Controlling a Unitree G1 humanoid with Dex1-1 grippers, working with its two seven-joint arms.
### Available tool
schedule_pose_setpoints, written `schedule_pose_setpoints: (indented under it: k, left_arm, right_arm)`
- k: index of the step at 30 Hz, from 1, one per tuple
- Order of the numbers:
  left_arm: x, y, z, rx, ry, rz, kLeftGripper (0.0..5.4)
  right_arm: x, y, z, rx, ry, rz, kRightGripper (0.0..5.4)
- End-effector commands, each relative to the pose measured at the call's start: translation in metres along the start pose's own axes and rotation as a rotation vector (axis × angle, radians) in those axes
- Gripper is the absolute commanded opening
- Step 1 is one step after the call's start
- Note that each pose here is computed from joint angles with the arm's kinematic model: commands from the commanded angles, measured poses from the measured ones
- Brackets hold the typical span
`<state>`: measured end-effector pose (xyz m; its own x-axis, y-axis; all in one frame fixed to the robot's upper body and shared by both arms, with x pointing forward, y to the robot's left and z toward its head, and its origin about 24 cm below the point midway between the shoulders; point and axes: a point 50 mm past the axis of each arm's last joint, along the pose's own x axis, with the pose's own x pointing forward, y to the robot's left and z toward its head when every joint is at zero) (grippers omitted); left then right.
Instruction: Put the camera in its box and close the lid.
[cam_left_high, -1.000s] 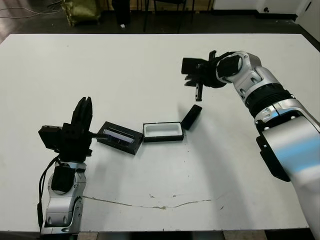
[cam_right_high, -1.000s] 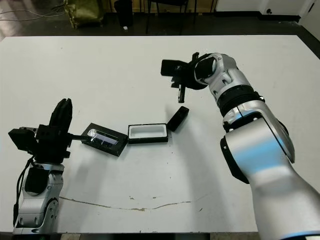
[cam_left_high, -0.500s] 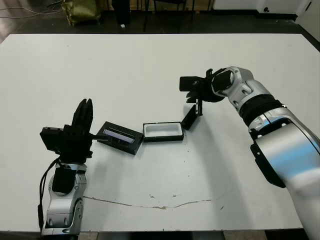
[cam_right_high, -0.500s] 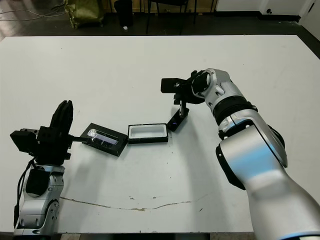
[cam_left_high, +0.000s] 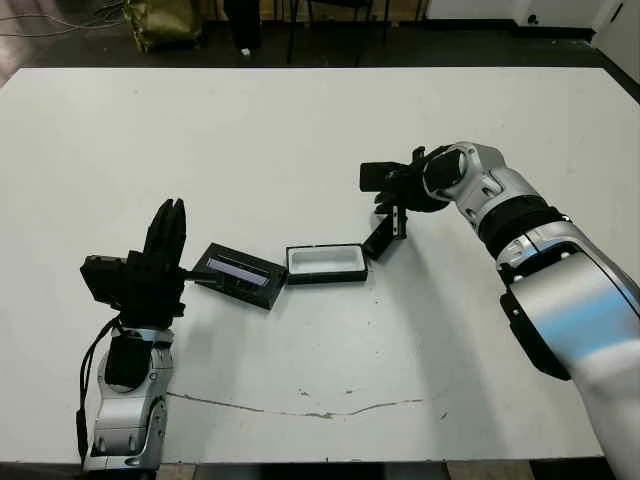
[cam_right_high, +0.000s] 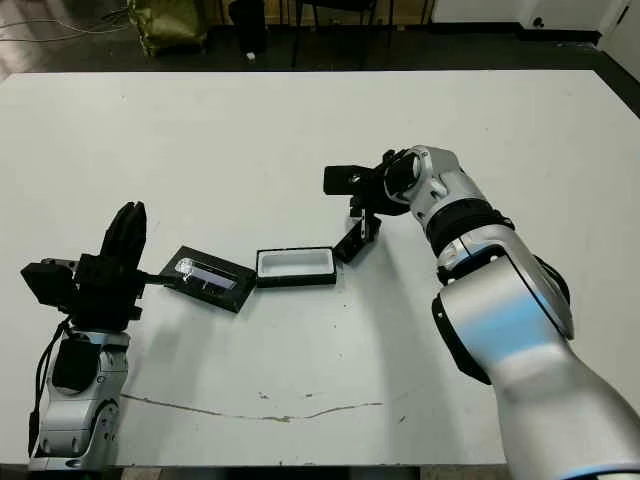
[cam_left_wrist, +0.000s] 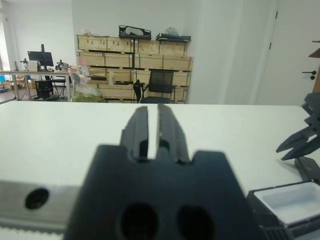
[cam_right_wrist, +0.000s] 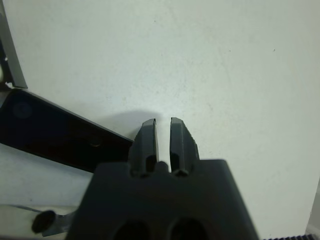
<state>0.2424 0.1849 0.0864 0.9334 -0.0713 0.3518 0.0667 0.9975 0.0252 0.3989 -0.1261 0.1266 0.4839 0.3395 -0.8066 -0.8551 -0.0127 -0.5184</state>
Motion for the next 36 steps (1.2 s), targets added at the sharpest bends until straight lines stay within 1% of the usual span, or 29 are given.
schedule_pose_setpoints:
  k: [1,9,12,15,21,28,31,36]
  left_arm:
    - [-0.005,0.001,-0.006,-0.002,0.029,0.001,0.02]
    - [-0.006,0.001,-0.007,0.008,0.043,0.009,0.02]
    - [-0.007,0.001,-0.007,0.008,0.042,0.009,0.02]
    - [-0.007,0.001,-0.007,0.004,0.044,0.012,0.02]
    - [-0.007,0.002,-0.007,0.005,0.042,0.009,0.02]
    - [-0.007,0.002,-0.007,0.006,0.037,0.003,0.02]
    - [-0.007,0.002,-0.008,0.008,0.037,0.003,0.02]
    - [-0.007,0.002,-0.008,0.001,0.04,0.0,0.02]
  right_arm:
    - [0.001,0.004,-0.006,0.011,0.0,0.018,0.0]
    - [-0.004,0.001,-0.006,-0.007,-0.015,0.013,0.0]
    - [-0.005,0.0,-0.009,0.019,-0.014,0.003,0.0]
    - [-0.008,0.0,-0.013,0.05,-0.044,-0.005,0.0]
    - [-0.012,0.002,-0.021,0.064,-0.077,0.012,0.0]
    - [-0.01,0.009,-0.034,0.088,-0.033,0.034,0.0]
    - [-0.009,0.011,-0.035,0.079,-0.025,0.043,0.0]
    - [-0.008,0.012,-0.036,0.093,-0.025,0.037,0.0]
